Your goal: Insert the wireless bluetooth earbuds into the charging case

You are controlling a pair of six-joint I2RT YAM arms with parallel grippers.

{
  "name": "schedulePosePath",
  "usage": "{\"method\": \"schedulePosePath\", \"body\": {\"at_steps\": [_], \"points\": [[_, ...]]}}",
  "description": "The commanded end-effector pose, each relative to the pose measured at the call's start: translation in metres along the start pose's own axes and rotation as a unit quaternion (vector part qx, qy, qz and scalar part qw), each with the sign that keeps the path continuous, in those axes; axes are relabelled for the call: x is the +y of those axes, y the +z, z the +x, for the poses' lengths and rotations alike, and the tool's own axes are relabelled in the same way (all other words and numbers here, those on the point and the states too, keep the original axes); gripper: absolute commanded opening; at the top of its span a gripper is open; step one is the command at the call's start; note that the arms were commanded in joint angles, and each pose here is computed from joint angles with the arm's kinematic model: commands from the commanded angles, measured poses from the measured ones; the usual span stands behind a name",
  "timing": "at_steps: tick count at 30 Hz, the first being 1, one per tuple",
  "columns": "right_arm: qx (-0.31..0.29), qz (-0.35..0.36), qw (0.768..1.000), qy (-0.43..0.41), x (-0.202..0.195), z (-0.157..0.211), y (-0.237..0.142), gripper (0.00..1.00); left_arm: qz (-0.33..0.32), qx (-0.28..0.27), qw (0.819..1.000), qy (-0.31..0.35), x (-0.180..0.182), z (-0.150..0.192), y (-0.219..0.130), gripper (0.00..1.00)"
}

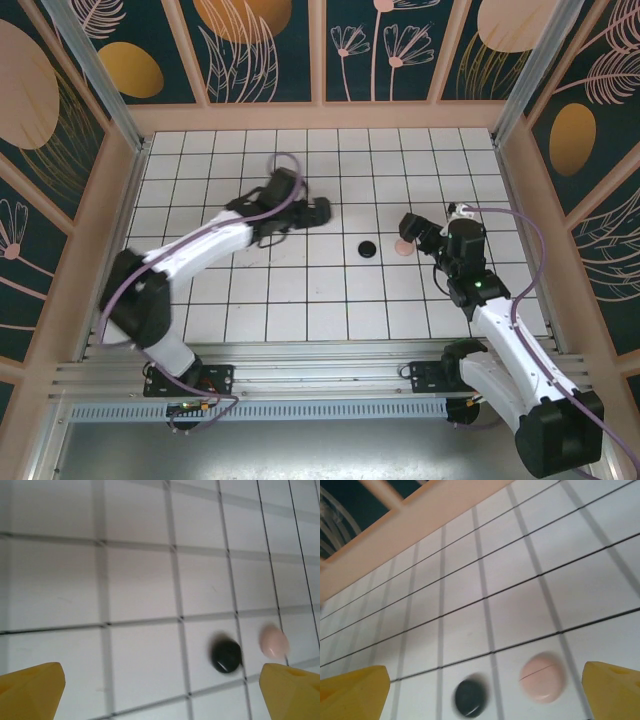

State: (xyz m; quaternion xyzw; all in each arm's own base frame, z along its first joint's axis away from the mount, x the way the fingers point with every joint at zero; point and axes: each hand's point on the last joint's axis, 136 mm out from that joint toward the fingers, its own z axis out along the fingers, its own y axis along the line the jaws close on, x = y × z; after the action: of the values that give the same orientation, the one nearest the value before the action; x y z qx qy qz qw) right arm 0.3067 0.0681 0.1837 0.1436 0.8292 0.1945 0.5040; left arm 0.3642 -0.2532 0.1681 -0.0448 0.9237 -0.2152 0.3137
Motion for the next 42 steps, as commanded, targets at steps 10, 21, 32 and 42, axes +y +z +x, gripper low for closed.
{"method": "schedulePosePath", "body": {"at_steps": [10,21,32,42], "points": [[-0.174,0.066,0.976,-0.116,-0.066,-0.029,0.004,0.99,-0.294,-0.378,0.878,0.016,0.193,-0.066,-0.132,0.99],[-0.198,0.057,0.966,-0.157,-0.085,-0.019,0.025,0.99,-0.319,-0.438,0.84,0.017,0.27,-0.026,-0.13,0.99],[-0.164,0.047,0.968,-0.184,-0.093,-0.015,0.075,0.99,-0.255,-0.491,0.828,0.093,0.257,-0.036,-0.119,0.99],[-0.159,0.041,0.97,-0.18,-0.094,-0.016,0.077,0.99,-0.226,-0.439,0.867,0.065,0.281,-0.05,-0.088,0.99]]}}
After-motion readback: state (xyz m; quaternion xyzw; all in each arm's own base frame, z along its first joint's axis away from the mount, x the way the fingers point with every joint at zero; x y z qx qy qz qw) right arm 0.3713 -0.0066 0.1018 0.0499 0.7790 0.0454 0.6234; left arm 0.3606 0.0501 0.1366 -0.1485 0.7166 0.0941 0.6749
